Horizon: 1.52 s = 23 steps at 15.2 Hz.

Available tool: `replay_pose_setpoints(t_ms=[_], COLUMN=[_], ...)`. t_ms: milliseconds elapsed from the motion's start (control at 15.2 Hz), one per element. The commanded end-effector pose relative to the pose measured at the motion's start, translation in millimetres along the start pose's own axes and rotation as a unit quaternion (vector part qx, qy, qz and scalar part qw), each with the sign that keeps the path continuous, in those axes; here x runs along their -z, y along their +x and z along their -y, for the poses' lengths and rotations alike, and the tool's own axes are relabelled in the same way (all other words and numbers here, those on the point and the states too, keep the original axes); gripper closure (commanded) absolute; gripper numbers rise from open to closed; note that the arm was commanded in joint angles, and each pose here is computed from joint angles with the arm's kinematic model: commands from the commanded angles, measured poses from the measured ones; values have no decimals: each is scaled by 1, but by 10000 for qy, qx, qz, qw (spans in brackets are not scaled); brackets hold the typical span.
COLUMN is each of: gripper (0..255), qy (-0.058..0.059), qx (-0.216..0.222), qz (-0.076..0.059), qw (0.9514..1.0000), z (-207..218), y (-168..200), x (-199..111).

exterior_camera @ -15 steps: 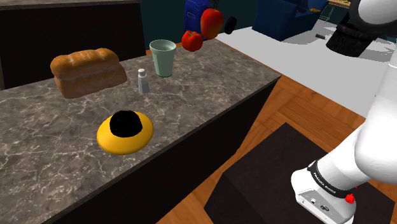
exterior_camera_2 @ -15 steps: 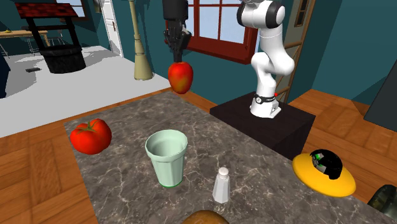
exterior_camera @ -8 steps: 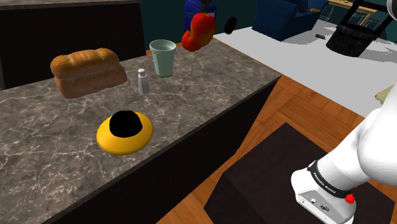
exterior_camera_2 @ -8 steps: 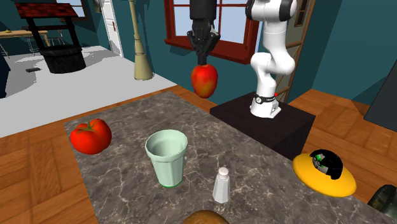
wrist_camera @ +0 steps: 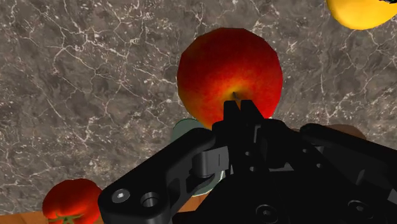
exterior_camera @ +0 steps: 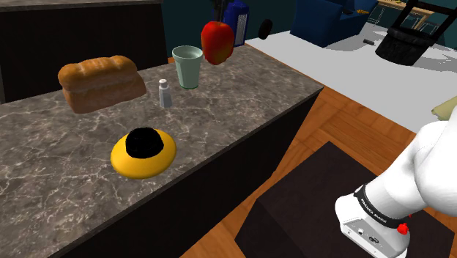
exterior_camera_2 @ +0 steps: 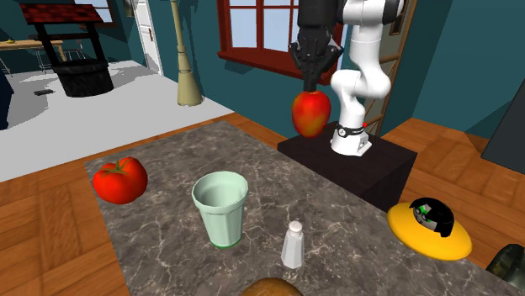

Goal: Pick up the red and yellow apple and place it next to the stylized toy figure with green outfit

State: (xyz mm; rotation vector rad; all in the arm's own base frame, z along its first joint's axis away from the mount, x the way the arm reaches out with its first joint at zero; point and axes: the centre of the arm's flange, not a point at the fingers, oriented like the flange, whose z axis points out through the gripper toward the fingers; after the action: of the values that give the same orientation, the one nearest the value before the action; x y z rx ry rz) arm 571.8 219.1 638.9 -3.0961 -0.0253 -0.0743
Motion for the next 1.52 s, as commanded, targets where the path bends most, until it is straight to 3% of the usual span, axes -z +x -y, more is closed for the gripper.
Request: replay_pose_setpoints(t_ms=[0, 594, 1452], gripper=[255, 255, 255], qy=[-2, -2, -2], qx=[-7, -7, -7], qz=[-2, -2, -2], qw=[10000, 10000, 10000], z=[26, 137, 134], y=[-13, -64, -68], x=[-3, -5, -73])
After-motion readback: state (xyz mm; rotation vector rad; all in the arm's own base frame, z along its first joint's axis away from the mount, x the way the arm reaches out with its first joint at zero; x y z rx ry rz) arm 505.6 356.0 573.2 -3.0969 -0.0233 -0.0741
